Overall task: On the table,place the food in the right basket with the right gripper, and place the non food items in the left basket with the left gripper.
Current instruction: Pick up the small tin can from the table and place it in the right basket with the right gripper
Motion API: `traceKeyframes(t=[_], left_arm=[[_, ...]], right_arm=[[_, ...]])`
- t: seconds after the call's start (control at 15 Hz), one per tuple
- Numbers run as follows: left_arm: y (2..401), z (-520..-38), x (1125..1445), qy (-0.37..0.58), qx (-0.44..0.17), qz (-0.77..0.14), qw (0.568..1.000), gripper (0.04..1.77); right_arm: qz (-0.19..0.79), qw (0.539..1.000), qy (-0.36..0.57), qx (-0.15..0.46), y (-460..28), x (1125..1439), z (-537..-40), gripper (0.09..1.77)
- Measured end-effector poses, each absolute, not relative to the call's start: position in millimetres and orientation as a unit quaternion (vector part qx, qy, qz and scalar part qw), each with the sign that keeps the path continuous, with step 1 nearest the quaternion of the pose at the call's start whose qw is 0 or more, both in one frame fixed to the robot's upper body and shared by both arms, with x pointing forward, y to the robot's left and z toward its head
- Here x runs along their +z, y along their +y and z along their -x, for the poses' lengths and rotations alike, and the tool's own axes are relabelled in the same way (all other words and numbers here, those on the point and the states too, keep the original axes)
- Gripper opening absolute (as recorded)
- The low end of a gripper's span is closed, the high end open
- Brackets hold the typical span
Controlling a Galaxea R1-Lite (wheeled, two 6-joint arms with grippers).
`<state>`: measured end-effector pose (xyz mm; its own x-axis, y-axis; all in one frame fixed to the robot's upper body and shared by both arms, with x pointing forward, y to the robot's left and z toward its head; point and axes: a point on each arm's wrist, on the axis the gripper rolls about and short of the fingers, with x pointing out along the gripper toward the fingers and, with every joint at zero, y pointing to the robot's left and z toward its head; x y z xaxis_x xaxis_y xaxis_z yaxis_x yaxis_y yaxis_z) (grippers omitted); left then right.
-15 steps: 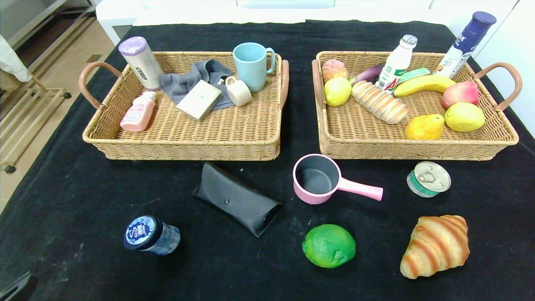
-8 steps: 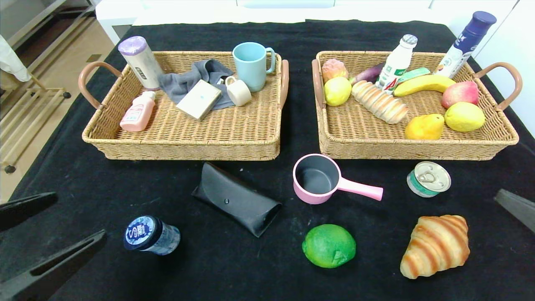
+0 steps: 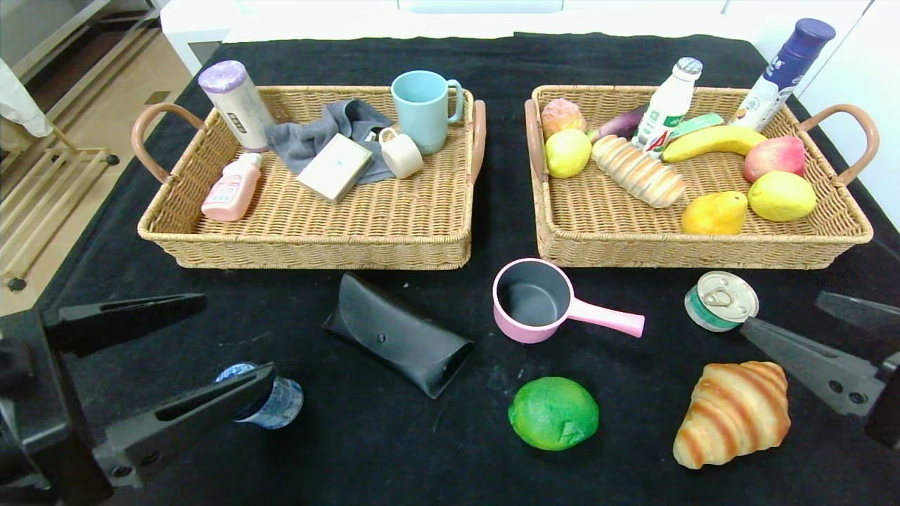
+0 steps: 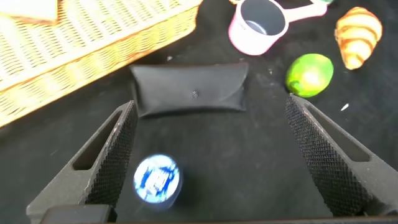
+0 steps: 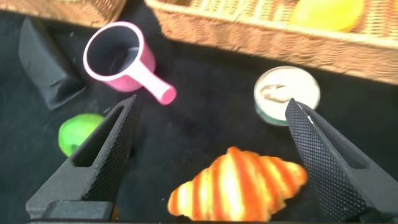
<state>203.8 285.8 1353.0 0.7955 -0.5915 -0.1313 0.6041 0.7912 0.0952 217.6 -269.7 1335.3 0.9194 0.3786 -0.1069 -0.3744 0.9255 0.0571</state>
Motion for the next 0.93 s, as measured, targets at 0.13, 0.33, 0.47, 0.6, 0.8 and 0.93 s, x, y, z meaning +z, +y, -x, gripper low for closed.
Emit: traceKeyframes(t=[0.13,0.33,0.47,0.6,0.8,0.93], left_arm=[[282.2,-208.7,1355.4,0.049,-0.323,-0.069,0.942,1.72],[280.1,-211.9,1359.1,0.046,-0.328,-0.084,0.940,1.72],[279.7,-211.7,1360.6,0.042,-0.328,-0.089,0.939,1.72],[280.3,-210.0,1360.8,0.039,-0.325,-0.093,0.940,1.72],[280.0,-208.4,1359.5,0.038,-0.324,-0.090,0.941,1.72],[279.8,-208.2,1357.0,0.041,-0.324,-0.090,0.941,1.72]], right_arm=[[-0.016,0.978,0.061,0.201,-265.7,1335.3,-219.1,1.71],[-0.013,0.976,0.064,0.208,-262.6,1334.8,-219.9,1.71],[-0.013,0.976,0.065,0.210,-262.1,1334.4,-219.7,1.71],[-0.012,0.975,0.067,0.211,-261.8,1333.4,-219.2,1.71],[-0.011,0.975,0.066,0.212,-261.6,1333.6,-218.9,1.71],[-0.012,0.977,0.066,0.201,-262.0,1333.4,-219.2,1.71]])
